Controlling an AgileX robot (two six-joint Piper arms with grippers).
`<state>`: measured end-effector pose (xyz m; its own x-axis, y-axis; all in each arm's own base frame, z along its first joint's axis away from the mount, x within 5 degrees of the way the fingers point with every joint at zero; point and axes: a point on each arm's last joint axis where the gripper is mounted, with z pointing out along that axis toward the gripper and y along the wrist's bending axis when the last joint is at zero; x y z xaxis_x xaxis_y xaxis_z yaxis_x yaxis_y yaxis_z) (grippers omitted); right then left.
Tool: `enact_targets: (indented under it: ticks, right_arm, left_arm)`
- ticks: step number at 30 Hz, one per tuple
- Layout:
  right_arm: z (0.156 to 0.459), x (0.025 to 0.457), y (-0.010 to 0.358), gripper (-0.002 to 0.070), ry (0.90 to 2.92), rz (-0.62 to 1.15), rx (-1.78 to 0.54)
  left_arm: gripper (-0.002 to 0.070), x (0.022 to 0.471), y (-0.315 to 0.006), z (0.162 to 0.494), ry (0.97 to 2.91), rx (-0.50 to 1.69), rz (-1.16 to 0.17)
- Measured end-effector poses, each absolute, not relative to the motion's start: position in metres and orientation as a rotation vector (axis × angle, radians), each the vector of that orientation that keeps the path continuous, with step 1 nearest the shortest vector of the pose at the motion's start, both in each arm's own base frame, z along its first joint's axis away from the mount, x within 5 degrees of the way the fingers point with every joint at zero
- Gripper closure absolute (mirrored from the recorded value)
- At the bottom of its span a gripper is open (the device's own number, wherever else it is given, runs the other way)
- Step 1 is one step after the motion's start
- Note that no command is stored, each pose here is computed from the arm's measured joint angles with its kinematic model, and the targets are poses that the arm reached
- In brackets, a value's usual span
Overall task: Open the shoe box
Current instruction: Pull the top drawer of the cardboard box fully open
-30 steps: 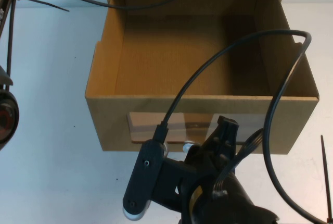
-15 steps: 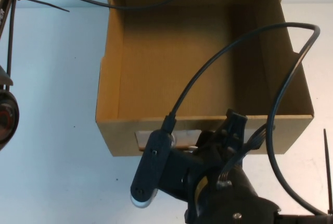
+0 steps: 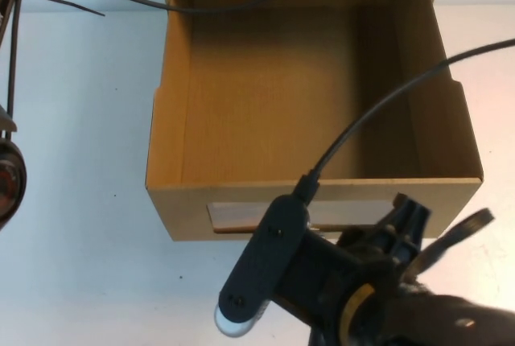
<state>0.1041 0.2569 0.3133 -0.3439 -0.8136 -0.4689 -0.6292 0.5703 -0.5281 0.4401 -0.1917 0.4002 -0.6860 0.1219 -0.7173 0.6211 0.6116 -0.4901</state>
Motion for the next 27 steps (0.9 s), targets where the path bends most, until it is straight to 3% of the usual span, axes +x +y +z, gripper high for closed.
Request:
enact_targets:
  ticks: [8,17,24,27]
  right_arm:
    - [0.342,0.087,0.246,0.0444,2.201,-0.109,-1.177]
    - [0.375,0.083,0.223,0.0460,2.165,0.017,-1.105]
    - [0.414,0.096,0.196,0.0629,2.013,-0.002,-0.944]
    - [0.426,0.112,0.178,0.0671,2.019,-0.029,-0.820]
  left_arm:
    - [0.0680,0.412,-0.183,0.441,2.113,0.634,-0.956]
    - [0.0680,0.366,-0.169,0.498,1.969,0.688,-0.898]
    - [0.0680,0.329,-0.149,0.536,1.886,0.703,-0.716]
    - [0.0680,0.314,-0.140,0.547,1.877,0.698,-0.635]
